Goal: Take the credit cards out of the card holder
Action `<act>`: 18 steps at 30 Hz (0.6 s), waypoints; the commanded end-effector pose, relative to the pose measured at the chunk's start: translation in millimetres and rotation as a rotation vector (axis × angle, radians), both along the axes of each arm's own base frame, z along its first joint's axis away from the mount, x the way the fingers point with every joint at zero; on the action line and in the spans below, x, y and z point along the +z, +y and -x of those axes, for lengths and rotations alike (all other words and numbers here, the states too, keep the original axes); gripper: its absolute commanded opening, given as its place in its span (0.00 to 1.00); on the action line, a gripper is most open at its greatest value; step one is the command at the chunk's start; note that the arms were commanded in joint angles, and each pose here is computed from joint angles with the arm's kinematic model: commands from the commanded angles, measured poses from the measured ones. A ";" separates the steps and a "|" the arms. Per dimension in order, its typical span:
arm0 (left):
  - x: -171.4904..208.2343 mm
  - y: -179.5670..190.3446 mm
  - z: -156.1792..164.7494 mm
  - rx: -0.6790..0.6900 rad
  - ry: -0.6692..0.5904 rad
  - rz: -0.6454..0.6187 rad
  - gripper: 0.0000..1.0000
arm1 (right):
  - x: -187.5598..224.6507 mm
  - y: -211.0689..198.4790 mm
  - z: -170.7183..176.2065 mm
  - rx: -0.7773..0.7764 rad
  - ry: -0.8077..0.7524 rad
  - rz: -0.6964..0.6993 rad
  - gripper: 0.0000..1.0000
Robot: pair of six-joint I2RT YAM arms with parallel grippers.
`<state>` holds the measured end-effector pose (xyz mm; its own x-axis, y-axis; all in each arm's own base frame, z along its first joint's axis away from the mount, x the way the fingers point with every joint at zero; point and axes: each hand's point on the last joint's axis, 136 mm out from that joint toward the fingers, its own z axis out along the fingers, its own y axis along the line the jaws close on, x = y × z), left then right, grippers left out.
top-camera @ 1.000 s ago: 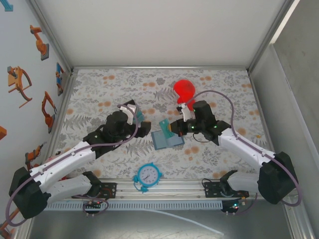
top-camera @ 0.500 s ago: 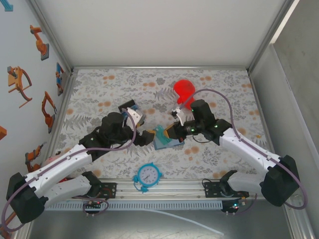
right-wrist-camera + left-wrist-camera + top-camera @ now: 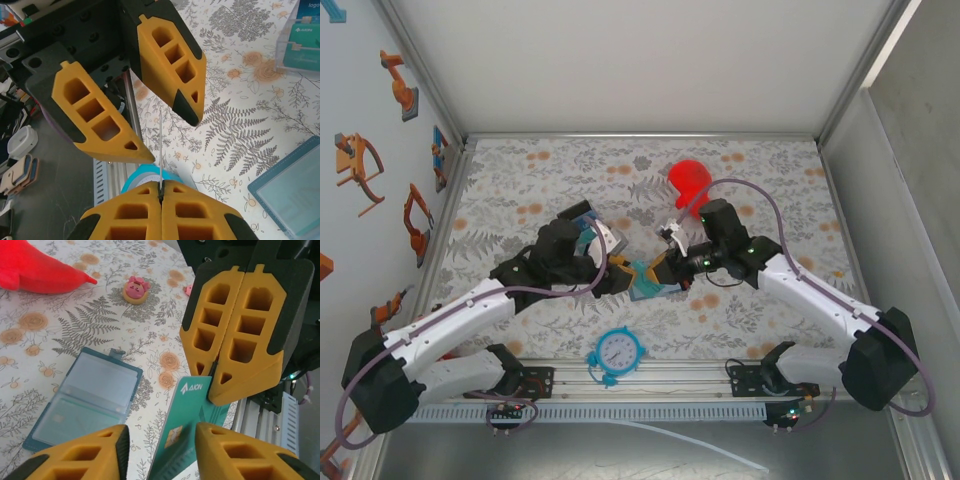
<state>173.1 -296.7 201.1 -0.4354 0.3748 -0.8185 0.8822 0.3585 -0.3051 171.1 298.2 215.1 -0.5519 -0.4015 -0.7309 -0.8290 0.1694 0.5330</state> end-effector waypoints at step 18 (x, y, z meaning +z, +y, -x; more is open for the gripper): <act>25.4 10.8 -8.9 0.114 -0.062 0.105 0.00 | 25.1 -10.9 -40.8 -0.267 -0.163 0.011 0.36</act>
